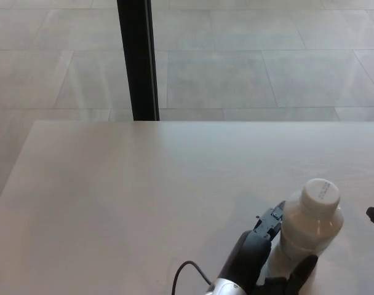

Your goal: The robot uses its left hand to to lift the bottle kept on the middle of the desk and tilts it towards its right hand. It then uses its right hand to rotate its cap to open it and places the bottle and cap back on the desk

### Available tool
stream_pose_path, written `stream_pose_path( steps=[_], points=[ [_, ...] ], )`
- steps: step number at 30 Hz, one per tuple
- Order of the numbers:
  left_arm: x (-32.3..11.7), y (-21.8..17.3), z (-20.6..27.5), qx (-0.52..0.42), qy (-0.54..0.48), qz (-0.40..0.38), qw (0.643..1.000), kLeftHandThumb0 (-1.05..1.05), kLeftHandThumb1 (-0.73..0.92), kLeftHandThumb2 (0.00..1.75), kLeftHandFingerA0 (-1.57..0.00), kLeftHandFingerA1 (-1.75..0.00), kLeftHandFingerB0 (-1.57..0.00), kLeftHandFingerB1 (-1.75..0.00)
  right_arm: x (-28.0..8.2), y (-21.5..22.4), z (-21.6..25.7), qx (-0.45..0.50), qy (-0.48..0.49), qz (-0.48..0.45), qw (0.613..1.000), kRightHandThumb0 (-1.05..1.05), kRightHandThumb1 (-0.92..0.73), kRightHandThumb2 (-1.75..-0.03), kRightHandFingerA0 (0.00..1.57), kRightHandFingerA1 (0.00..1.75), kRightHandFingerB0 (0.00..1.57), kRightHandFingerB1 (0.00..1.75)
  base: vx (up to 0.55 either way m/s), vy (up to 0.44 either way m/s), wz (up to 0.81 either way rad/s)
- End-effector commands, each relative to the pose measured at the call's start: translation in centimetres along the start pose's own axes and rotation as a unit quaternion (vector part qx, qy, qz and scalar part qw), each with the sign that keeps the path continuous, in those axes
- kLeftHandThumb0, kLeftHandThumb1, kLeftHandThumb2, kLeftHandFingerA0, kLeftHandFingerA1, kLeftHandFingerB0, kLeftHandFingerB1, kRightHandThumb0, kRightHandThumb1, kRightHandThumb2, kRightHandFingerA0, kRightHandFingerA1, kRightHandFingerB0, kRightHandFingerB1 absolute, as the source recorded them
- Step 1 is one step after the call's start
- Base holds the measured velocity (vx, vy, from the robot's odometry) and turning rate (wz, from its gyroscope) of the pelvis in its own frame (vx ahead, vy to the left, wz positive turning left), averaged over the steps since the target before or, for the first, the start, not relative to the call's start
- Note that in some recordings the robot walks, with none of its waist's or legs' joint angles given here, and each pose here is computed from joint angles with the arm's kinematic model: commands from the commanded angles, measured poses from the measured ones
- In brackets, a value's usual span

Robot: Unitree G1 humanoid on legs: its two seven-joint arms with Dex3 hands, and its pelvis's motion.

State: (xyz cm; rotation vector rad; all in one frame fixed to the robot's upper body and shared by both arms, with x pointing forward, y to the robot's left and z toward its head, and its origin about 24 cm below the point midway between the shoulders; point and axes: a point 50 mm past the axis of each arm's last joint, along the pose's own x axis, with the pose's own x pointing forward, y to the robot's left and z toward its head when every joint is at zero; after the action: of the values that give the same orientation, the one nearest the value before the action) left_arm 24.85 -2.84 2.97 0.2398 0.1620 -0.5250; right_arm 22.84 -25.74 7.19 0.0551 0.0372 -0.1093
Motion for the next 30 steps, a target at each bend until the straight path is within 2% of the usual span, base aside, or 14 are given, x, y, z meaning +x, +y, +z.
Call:
stream_pose_path(
  steps=[1,5,6,8,9,11,12,13,16,17,19,20,22,30],
  points=[
    [-0.5,-7.7,6.5,-0.23,-0.094,-0.028,0.968,-0.68,0.56,1.03,0.0,-0.6,0.0,0.0,-0.3,-1.7,-0.2,0.069,-0.039,-0.103,0.992,-0.89,-0.9,-0.67,0.35,0.82,0.43,0.33,0.0,0.0,0.0],
    [-0.2,-7.3,5.6,-0.205,-0.077,0.064,0.974,-0.46,0.62,1.01,-0.36,-0.97,0.0,-0.17,-0.4,-2.4,0.1,0.119,-0.044,-0.169,0.977,-0.85,-0.86,-0.67,0.34,0.89,0.49,0.35,0.0,0.0,0.0],
    [-0.1,-7.1,5.3,-0.191,-0.077,0.088,0.975,-0.25,0.8,0.77,-0.42,-1.55,0.0,-0.24,-0.4,-2.6,0.2,0.124,-0.049,-0.182,0.974,-0.84,-0.87,-0.66,0.33,0.9,0.49,0.37,0.0,0.0,0.0],
    [0.2,-6.6,4.8,-0.151,-0.068,0.125,0.978,-0.22,0.83,0.81,-1.21,-1.75,-0.02,-0.39,-0.4,-3.4,0.5,0.139,-0.061,-0.214,0.965,-0.81,-0.84,-0.66,0.35,1.06,0.52,0.38,0.0,0.0,0.0],
    [0.4,-6.4,4.6,-0.147,-0.062,0.127,0.979,-0.19,0.84,0.84,-1.12,-1.75,0.0,-0.58,-0.3,-3.8,0.7,0.147,-0.066,-0.229,0.96,-0.81,-0.68,-1.13,0.48,0.95,0.43,0.52,0.0,0.0,0.0],
    [0.6,-6.2,4.3,-0.151,-0.049,0.135,0.978,-0.12,0.91,0.82,-1.05,-1.75,0.0,-0.73,-0.3,-4.3,1.1,0.159,-0.071,-0.249,0.953,-0.81,-0.69,-1.13,0.45,0.96,0.46,0.54,0.0,0.0,0.0],
    [0.7,-6.2,4.3,-0.15,-0.047,0.139,0.978,-0.12,0.91,0.82,-1.05,-1.75,0.0,-0.73,-0.4,-4.5,1.3,0.163,-0.074,-0.254,0.951,-0.81,-0.69,-1.13,0.45,0.96,0.46,0.54,0.0,0.0,0.0],
    [0.7,-6.2,4.3,-0.145,-0.046,0.142,0.978,-0.06,0.92,0.83,-0.98,-1.75,-0.06,-0.81,-0.3,-4.5,1.3,0.165,-0.076,-0.258,0.949,-0.81,-0.82,-0.67,0.34,1.2,0.56,0.41,0.0,0.0,0.0],
    [0.9,-6.3,4.4,-0.115,-0.044,0.149,0.981,0.05,0.92,1.11,-0.86,-1.75,-0.36,-0.94,-0.4,-4.9,1.6,0.169,-0.083,-0.277,0.942,-0.8,-0.81,-0.67,0.37,1.25,0.61,0.45,0.0,0.0,0.0],
    [1.0,-6.3,4.4,-0.095,-0.037,0.144,0.984,0.08,0.88,1.36,-0.94,-1.14,-0.57,-0.85,-0.4,-5.2,1.8,0.17,-0.086,-0.289,0.938,-0.8,-0.82,-0.67,0.37,1.24,0.6,0.45,0.0,0.0,0.0],
    [1.1,-6.2,4.4,-0.087,-0.032,0.145,0.985,0.08,0.88,1.36,-0.94,-1.14,-0.57,-0.85,-0.3,-5.2,1.8,0.171,-0.087,-0.29,0.938,-0.8,-0.82,-0.67,0.37,1.24,0.6,0.45,0.0,0.0,0.0],
    [1.1,-6.3,4.4,-0.074,-0.034,0.144,0.986,0.31,0.92,1.21,-0.8,-1.75,-0.75,-1.5,-0.4,-5.5,1.8,0.174,-0.092,-0.292,0.936,-0.79,-0.83,-0.66,0.38,1.25,0.61,0.48,0.0,0.0,0.0],
    [1.1,-6.3,4.3,-0.066,-0.033,0.147,0.986,0.35,0.92,1.28,-0.91,-1.75,-0.82,-1.75,-0.4,-5.6,2.0,0.173,-0.093,-0.298,0.934,-0.78,-0.83,-0.66,0.39,1.25,0.63,0.5,0.0,0.0,0.0],
    [1.1,-6.6,4.4,-0.055,-0.043,0.136,0.988,0.34,0.92,1.41,-1.0,-1.75,-0.84,-1.75,-0.7,-6.0,1.9,0.176,-0.094,-0.312,0.929,-0.83,-0.61,-0.97,0.56,1.12,0.64,0.6,0.0,0.0,0.0]
  ],
)
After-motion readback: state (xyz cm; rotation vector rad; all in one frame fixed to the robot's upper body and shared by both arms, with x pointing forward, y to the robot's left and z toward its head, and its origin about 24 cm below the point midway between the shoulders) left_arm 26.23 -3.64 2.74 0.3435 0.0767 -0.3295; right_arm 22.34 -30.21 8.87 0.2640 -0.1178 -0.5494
